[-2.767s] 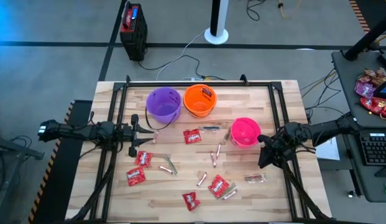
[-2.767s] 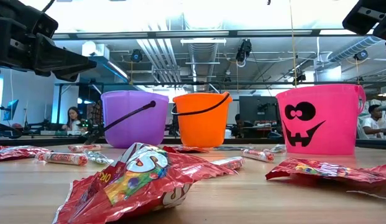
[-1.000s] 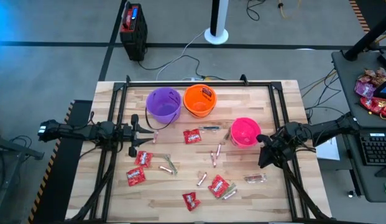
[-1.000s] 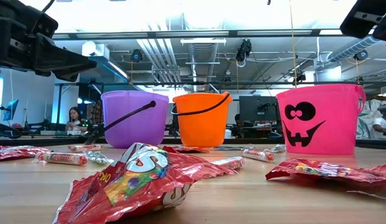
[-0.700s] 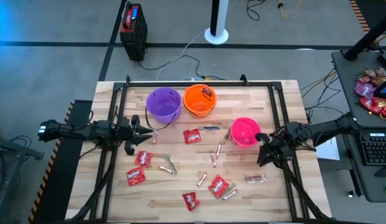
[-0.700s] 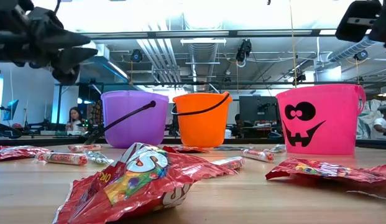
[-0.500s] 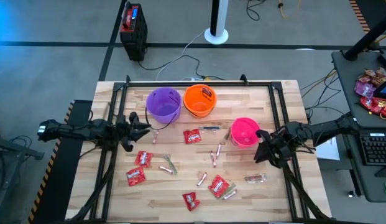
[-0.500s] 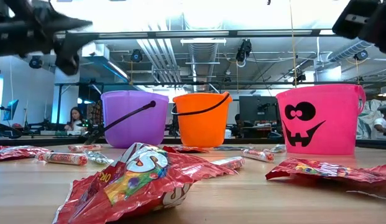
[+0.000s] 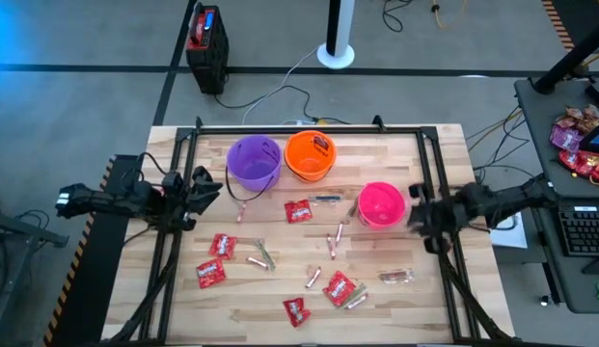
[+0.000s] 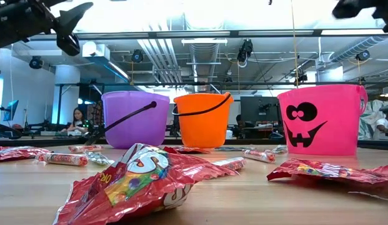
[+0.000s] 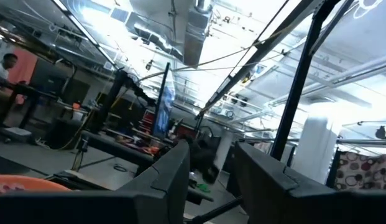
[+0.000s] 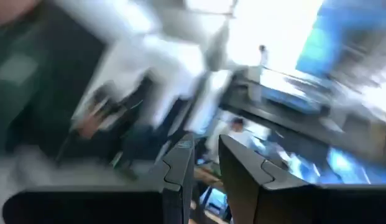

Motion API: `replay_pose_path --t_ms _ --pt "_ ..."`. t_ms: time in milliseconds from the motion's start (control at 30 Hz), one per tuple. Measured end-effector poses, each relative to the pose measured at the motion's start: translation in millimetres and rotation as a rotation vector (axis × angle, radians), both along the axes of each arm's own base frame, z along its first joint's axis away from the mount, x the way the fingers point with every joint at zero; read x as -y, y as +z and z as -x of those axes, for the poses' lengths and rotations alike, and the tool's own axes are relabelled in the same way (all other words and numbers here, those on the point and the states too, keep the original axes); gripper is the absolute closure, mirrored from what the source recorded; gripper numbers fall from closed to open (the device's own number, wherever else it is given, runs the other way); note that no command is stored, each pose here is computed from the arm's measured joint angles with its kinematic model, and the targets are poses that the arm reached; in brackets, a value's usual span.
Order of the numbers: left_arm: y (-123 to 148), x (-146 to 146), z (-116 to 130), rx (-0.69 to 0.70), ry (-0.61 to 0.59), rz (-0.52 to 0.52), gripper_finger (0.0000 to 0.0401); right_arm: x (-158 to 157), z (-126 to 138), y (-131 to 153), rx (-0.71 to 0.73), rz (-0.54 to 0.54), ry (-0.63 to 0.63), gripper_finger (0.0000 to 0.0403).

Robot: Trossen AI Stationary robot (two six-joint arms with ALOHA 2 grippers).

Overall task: Sort candy by brand, put in halloween buckets
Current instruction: Put the red candy into the pink bucket

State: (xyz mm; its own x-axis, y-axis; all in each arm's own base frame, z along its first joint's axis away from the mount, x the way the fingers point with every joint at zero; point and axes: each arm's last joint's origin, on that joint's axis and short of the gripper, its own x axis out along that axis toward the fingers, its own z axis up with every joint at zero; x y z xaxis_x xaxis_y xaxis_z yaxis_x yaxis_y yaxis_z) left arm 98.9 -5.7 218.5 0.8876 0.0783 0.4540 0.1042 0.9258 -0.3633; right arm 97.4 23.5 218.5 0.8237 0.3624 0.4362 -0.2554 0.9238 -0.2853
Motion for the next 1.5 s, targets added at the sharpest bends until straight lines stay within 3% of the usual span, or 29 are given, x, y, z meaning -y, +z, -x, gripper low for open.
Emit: replay_pose_path --t_ms 67,133,367,533,667,767,900,1167,1300,1500 --pt "0 0 0 0.000 0.000 0.000 0.0288 5 -3 10 -0.074 -0.193 -0.094 0.0335" --pt "0 -1 0 -0.001 0.024 0.009 0.0288 6 -7 21 -0.163 -0.281 -0.136 0.0335" --pt "-5 -1 -4 -0.060 0.057 -0.004 0.0288 0 -51 64 -0.449 -0.357 -0.181 0.0335" --pt "-9 -1 -9 -0.106 0.056 -0.004 0.0288 1 -77 94 -0.747 -0.466 -0.424 0.0335" --pt "-15 1 -14 -0.166 0.026 0.010 0.0288 -2 -93 106 -0.979 -0.363 -0.508 0.0335" --pt "-19 3 -19 -0.210 -0.028 0.020 0.0288 -8 -108 108 -1.119 -0.309 -0.464 0.0335" --pt "-23 4 -26 -0.267 -0.060 0.028 0.0288 -15 -132 121 -1.187 -0.282 -0.375 0.0335" --pt "11 7 -34 -0.258 -0.063 -0.071 0.0288 -31 -171 126 -1.372 -0.265 -0.082 0.0335" --pt "26 10 -38 -0.310 -0.073 -0.106 0.0288 -40 -188 110 -1.470 -0.252 -0.023 0.0335" --pt "49 16 -41 -0.262 -0.163 -0.150 0.0288 -53 -207 77 -1.596 -0.172 -0.005 0.0335"
